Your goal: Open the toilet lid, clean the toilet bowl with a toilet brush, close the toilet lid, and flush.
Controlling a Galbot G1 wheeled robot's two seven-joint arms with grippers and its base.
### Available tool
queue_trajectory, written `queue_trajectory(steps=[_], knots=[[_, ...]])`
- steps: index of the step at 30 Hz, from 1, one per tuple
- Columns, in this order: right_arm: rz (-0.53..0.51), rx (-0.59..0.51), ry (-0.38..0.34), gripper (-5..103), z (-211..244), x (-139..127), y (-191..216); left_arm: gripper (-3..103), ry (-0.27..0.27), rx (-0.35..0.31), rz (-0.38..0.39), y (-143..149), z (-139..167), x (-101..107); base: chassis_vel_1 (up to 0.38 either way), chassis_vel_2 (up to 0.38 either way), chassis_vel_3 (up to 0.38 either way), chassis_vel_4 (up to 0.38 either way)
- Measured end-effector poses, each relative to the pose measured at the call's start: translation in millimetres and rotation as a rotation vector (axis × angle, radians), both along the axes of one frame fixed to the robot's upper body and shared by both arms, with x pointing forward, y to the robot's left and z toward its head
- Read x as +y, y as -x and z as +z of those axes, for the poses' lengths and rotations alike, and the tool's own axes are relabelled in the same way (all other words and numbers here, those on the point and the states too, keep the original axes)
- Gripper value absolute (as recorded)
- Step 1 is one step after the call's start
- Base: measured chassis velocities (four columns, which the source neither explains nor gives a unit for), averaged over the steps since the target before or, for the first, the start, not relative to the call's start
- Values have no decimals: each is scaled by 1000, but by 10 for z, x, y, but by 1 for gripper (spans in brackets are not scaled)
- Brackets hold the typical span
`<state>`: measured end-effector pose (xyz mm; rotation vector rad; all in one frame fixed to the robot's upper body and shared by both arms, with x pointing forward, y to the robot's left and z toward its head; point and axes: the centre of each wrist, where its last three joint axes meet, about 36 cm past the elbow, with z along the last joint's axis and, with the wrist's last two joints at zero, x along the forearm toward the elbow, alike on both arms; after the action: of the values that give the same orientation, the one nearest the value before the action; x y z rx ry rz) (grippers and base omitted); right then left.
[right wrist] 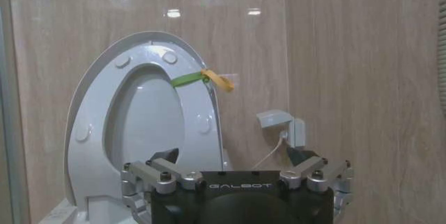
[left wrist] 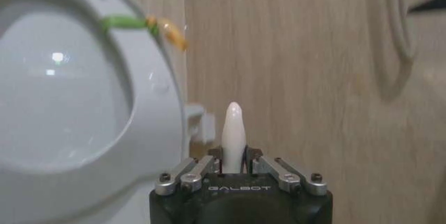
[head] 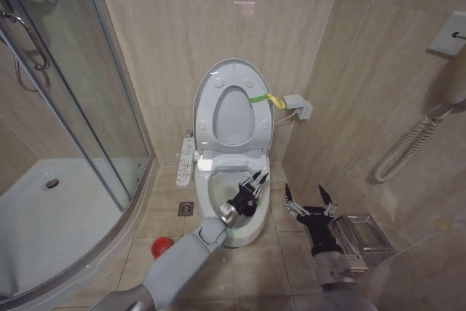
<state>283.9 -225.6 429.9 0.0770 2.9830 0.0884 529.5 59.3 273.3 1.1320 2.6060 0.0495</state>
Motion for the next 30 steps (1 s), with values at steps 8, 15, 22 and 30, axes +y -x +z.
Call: queue_trajectory(steps=[8,15,22,30], knots=[[0,0,0,100,0,0,0,21,-38,5,49,-164,-86,319,0,0,0,0],[0,0,0,100,0,0,0,21,29,-43,33,-180,354,256,0,0,0,0],[0,0,0,100,0,0,0,21,58,-82,83,-128,533,356,0,0,0,0],[0,0,0,100,0,0,0,21,89,-95,155,-121,623,643,0,0,0,0]])
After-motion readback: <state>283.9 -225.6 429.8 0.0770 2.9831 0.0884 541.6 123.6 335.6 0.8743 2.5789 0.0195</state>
